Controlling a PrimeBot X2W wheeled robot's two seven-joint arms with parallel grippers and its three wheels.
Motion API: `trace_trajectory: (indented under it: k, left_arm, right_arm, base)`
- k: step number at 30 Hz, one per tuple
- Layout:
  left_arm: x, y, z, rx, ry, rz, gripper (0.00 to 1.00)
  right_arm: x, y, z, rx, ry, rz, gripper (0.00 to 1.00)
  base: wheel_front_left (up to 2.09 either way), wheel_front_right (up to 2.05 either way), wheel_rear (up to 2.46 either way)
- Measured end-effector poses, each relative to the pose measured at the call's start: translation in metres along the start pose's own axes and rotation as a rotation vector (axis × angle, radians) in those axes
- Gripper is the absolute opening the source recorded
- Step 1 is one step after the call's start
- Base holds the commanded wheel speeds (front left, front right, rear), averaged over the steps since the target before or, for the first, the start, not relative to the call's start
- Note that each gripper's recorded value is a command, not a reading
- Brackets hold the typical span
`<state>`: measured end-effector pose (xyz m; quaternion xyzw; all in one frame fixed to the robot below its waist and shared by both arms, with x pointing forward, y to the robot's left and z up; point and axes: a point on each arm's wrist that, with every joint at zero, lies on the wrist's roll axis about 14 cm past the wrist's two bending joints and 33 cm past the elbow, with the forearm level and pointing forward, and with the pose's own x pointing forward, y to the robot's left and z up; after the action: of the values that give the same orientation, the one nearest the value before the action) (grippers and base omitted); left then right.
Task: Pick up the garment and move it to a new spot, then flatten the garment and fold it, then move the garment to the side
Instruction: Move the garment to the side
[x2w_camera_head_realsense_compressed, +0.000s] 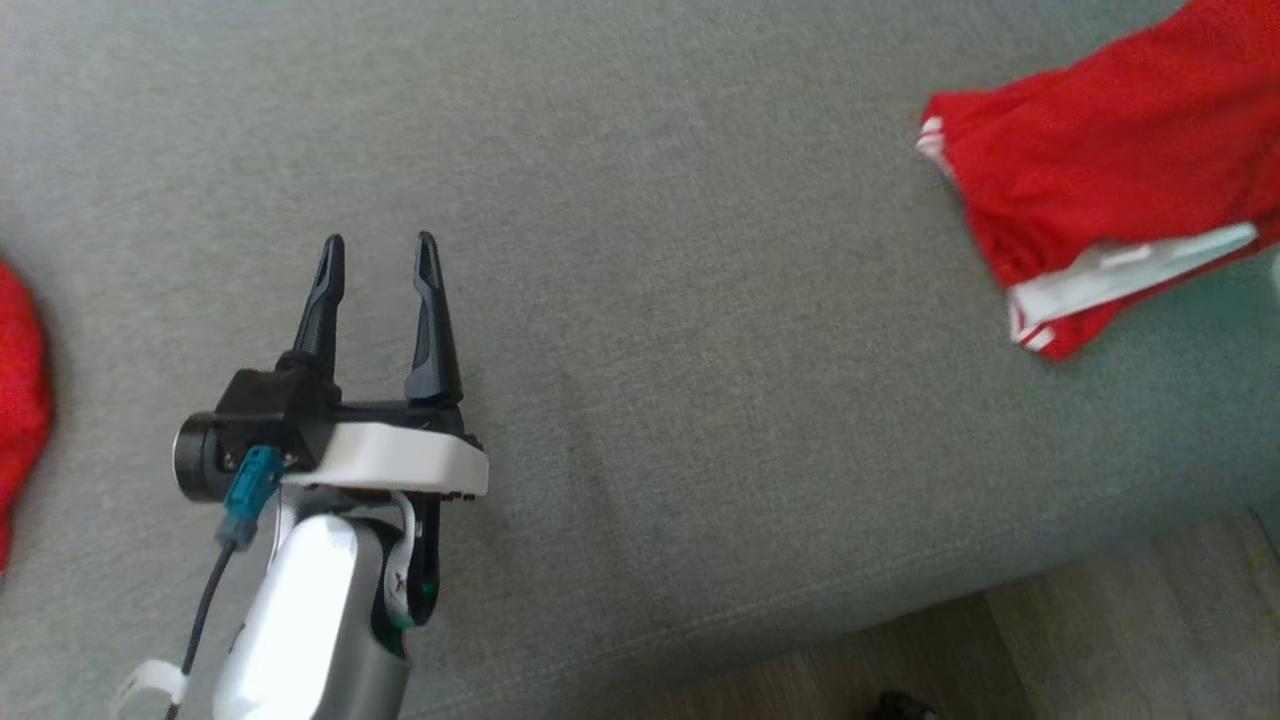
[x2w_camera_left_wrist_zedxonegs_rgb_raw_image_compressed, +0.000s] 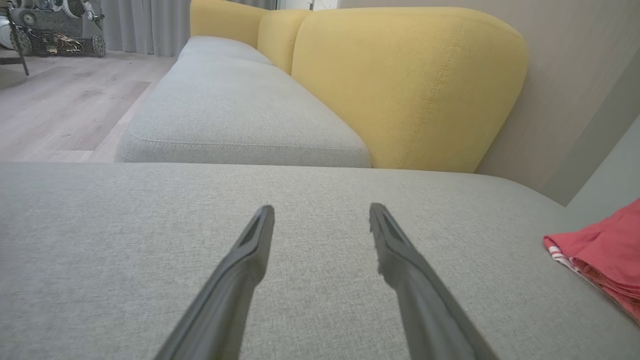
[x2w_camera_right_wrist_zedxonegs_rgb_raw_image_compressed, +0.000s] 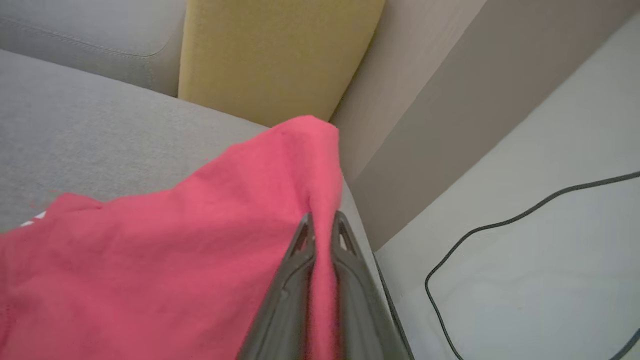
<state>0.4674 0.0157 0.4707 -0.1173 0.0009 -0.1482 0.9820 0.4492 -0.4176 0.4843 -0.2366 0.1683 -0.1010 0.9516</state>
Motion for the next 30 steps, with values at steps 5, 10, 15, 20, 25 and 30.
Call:
trace_trajectory:
  k: [5,10,15,20,25,30]
  left_arm:
    - [0.007,-0.001,-0.013,-0.002,0.022,-0.013,1.0]
    - [0.012,0.004,-0.027,-0.006,0.045,-0.009,1.0]
    - [0.013,0.008,-0.027,0.003,0.044,0.0,1.0]
    - [0.012,0.008,-0.018,0.013,0.027,0.002,1.0]
    - [0.008,0.005,0.004,0.004,-0.016,0.004,1.0]
    - [-0.003,0.004,0.029,0.001,-0.063,0.015,1.0]
  right_arm:
    - [0.005,-0.01,-0.007,0.017,0.028,-0.033,0.0]
    - [0.014,-0.007,-0.017,0.031,0.06,-0.039,0.33]
    - [0.018,-0.003,-0.017,0.076,0.06,-0.048,1.0]
    - [0.017,-0.005,0.004,0.088,-0.003,-0.05,1.0]
    - [0.013,0.007,0.045,0.128,-0.134,-0.024,1.0]
    - [-0.005,0.038,0.074,0.218,-0.246,0.037,1.0]
  base:
    - [0.0,0.0,0.0]
    - [0.0,0.0,0.0]
    - [0.0,0.0,0.0]
    - [0.0,0.0,0.0]
    - [0.0,0.0,0.0]
    - [0.0,0.0,0.0]
